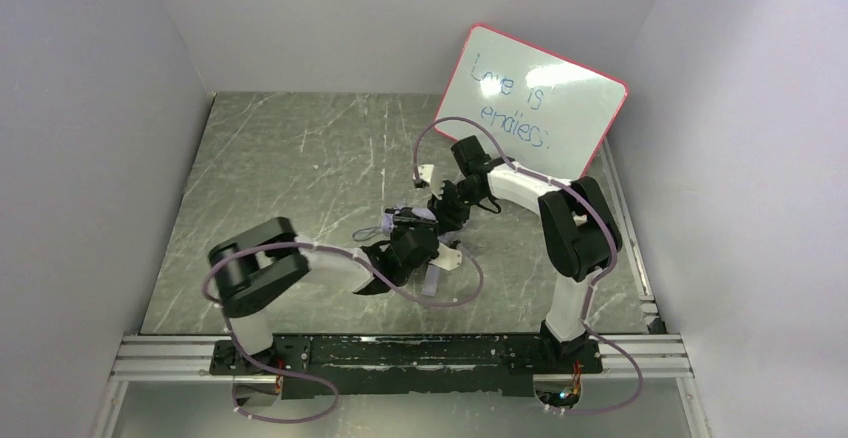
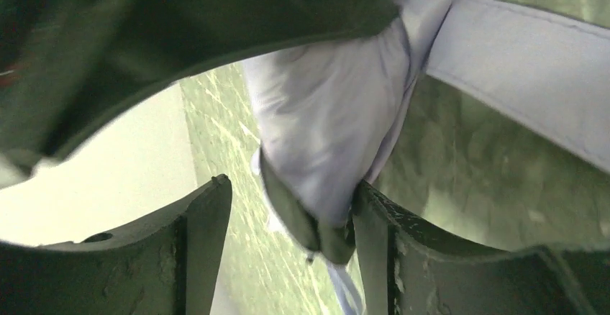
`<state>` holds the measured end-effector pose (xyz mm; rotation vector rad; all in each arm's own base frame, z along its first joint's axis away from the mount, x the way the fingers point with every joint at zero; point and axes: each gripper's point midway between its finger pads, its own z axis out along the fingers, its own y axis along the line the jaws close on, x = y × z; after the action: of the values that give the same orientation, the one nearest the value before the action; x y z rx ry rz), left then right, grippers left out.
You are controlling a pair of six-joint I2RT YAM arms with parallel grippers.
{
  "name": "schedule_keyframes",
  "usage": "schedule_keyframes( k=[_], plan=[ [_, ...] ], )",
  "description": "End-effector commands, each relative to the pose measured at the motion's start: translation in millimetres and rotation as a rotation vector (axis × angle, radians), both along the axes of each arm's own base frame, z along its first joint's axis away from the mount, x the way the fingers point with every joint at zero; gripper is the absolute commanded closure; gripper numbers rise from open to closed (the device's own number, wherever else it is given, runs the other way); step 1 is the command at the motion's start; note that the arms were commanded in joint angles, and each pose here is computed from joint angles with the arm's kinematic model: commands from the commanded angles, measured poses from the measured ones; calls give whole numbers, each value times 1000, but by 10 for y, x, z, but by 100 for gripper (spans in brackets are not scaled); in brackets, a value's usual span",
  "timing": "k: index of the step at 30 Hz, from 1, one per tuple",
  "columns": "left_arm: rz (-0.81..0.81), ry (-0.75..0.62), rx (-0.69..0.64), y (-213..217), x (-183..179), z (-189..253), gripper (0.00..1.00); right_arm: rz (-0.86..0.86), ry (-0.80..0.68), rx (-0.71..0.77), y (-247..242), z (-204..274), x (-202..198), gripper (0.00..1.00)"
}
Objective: Put away the umbrella
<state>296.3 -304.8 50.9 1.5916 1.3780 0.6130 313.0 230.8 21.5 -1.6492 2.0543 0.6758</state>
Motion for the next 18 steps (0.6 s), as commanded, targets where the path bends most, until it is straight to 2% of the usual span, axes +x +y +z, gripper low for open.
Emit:
schedule_keyframes(
  k=[1, 4, 7, 12, 15, 18],
  plan=[
    [-43, 172, -155, -80, -210, 351, 34, -122, -81, -212, -418, -359, 172, 93],
    [-48, 240, -270, 47, -269, 602, 35, -148, -128, -239, -493, -375, 225, 93],
    [24, 380, -347, 360, -137, 626, 43, -163, -174, -265, -566, -405, 224, 93],
    [167, 442, -497, 953, 188, 661, 39, -160, -275, -292, -593, -374, 218, 92],
    [186, 506, -561, 1045, 279, 716, 38, -157, -323, -300, -598, -366, 190, 91],
    [161, 582, -641, 952, 381, 874, 37, -141, -379, -324, -594, -383, 144, 89]
  ],
)
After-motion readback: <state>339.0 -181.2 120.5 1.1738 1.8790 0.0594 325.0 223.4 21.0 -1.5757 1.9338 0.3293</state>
